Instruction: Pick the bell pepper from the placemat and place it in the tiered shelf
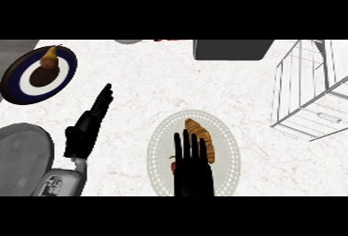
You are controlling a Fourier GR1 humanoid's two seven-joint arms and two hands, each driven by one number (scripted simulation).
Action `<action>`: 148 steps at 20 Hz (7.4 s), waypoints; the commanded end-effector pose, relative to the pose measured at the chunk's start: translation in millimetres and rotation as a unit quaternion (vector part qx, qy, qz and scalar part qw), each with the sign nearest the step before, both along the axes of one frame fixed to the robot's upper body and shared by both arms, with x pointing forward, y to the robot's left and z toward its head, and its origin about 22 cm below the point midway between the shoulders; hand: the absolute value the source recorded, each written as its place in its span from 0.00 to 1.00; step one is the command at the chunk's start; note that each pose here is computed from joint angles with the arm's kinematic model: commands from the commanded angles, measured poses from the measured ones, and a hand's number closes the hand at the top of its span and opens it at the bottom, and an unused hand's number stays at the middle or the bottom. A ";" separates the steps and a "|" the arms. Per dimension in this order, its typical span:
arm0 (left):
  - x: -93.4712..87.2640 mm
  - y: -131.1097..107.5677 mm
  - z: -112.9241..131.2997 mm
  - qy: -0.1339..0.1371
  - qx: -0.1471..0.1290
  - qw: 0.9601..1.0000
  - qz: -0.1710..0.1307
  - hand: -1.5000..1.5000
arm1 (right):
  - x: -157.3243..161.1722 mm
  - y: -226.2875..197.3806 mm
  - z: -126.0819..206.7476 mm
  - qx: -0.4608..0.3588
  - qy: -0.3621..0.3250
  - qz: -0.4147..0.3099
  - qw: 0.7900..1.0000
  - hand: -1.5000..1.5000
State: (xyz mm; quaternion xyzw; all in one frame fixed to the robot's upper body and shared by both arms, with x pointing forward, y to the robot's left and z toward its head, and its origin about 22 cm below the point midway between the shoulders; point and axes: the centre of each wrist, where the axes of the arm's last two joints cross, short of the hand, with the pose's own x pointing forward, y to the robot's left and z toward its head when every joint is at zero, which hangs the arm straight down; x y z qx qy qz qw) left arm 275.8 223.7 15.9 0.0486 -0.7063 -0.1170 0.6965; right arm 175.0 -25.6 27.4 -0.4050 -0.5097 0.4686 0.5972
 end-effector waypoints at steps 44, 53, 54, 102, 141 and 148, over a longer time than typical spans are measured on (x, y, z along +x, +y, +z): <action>7.2 -2.9 0.7 -0.001 -0.004 1.000 0.008 0.50 | -84.4 -151.3 21.4 0.195 0.037 0.470 0.860 1.00; 0.9 15.6 -2.0 -0.006 0.000 0.999 0.034 0.50 | -61.1 -198.0 82.5 0.230 -0.055 0.455 0.859 1.00; 1.6 11.8 -2.6 -0.008 -0.001 1.000 0.029 0.50 | -54.7 -200.5 88.8 0.238 -0.079 0.449 0.857 1.00; 17.7 -11.8 -4.0 0.000 -0.006 1.000 -0.014 0.50 | 156.9 -428.8 212.3 0.416 -0.270 0.342 0.798 1.00; 9.5 -4.8 -6.0 0.003 -0.005 1.000 -0.004 0.50 | 191.4 -477.0 245.8 0.497 -0.218 0.225 0.809 0.00; 23.9 -3.6 2.0 -0.010 -0.002 1.000 -0.016 0.50 | 176.3 -498.5 268.2 0.606 -0.236 0.138 0.747 0.00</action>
